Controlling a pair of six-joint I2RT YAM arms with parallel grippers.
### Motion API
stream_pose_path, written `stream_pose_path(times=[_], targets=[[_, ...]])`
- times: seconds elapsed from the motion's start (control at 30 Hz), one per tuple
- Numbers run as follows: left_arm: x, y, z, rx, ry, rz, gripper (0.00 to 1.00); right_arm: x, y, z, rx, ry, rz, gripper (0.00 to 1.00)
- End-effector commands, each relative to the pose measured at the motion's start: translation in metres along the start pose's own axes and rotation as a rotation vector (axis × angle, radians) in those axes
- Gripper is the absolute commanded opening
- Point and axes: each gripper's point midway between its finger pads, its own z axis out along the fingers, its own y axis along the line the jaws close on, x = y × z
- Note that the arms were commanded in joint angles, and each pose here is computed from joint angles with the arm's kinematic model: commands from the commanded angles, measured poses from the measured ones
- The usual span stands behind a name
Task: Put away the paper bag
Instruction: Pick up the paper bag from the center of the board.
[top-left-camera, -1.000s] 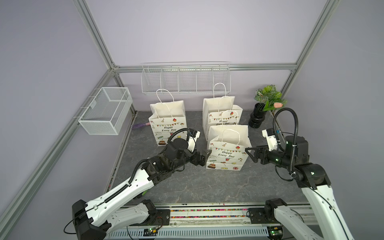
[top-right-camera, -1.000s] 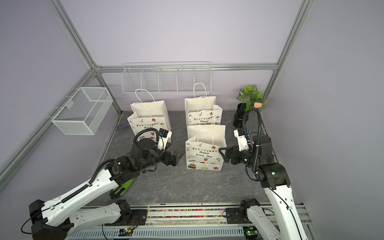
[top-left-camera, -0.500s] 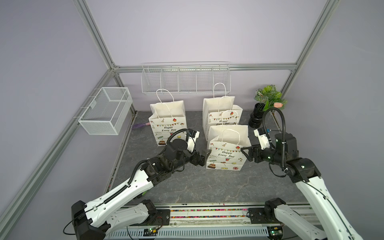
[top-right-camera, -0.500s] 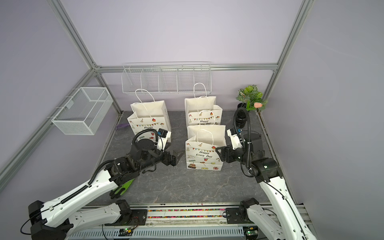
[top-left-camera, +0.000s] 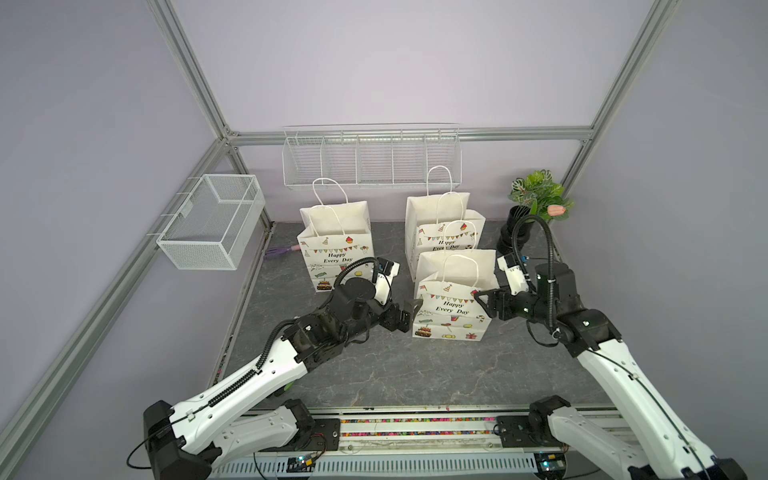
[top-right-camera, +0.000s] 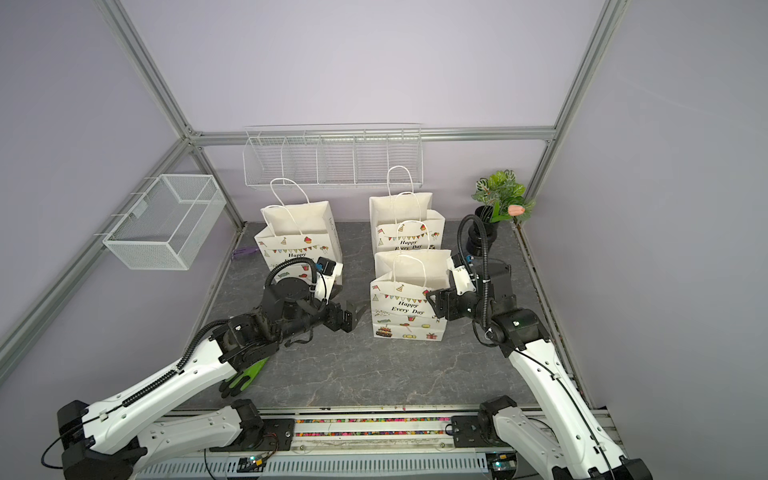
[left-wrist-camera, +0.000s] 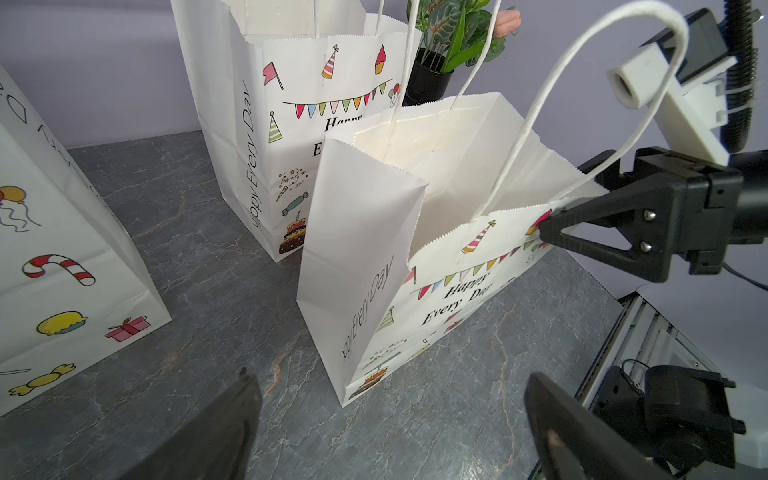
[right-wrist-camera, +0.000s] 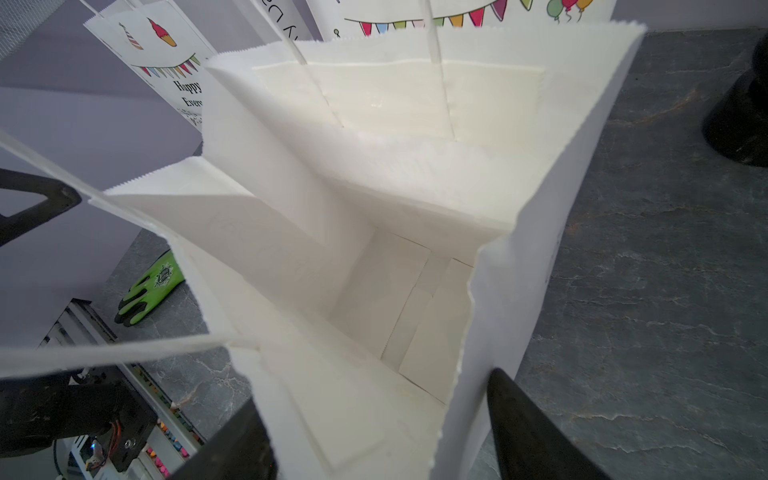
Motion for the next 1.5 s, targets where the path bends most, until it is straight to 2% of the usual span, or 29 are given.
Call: stream_pose_path(times=[0.0,0.43,0.67,0.8,0.87,1.0,1.13,1.27,1.47], targets=[[0.004,0.000,0.002,0.000,0.007,0.011,1.00,-0.002,0.007,0.006,-0.040,-0.017,-0.024,0.74],[0.006,0.008,-0.003,-0.043,0.009,0.037,1.00,0.000,0.011,0.007,-0.040,-0.015,-0.039,0.49],[0.000,0.017,-0.021,-0.083,-0.044,0.053,1.00,-0.005,0.019,0.003,-0.066,-0.017,-0.029,0.25],[0.002,0.020,-0.023,-0.098,-0.044,0.060,1.00,-0.013,0.028,-0.003,-0.093,-0.006,-0.006,0.07],[0.000,0.023,-0.027,-0.110,-0.061,0.011,1.00,-0.018,0.034,-0.009,-0.116,-0.008,-0.004,0.07],[-0.014,0.018,-0.045,-0.041,-0.144,-0.008,1.00,-0.030,0.047,-0.027,-0.148,-0.021,-0.006,0.07],[-0.021,0.018,-0.057,0.029,-0.153,-0.045,1.00,-0.044,0.069,-0.048,-0.230,-0.026,-0.025,0.07],[-0.025,0.006,-0.059,0.106,-0.126,-0.036,1.00,-0.056,0.094,-0.068,-0.338,-0.028,-0.040,0.07],[-0.020,-0.017,-0.043,0.236,-0.040,-0.013,1.00,-0.070,0.127,-0.100,-0.492,-0.029,-0.058,0.07]])
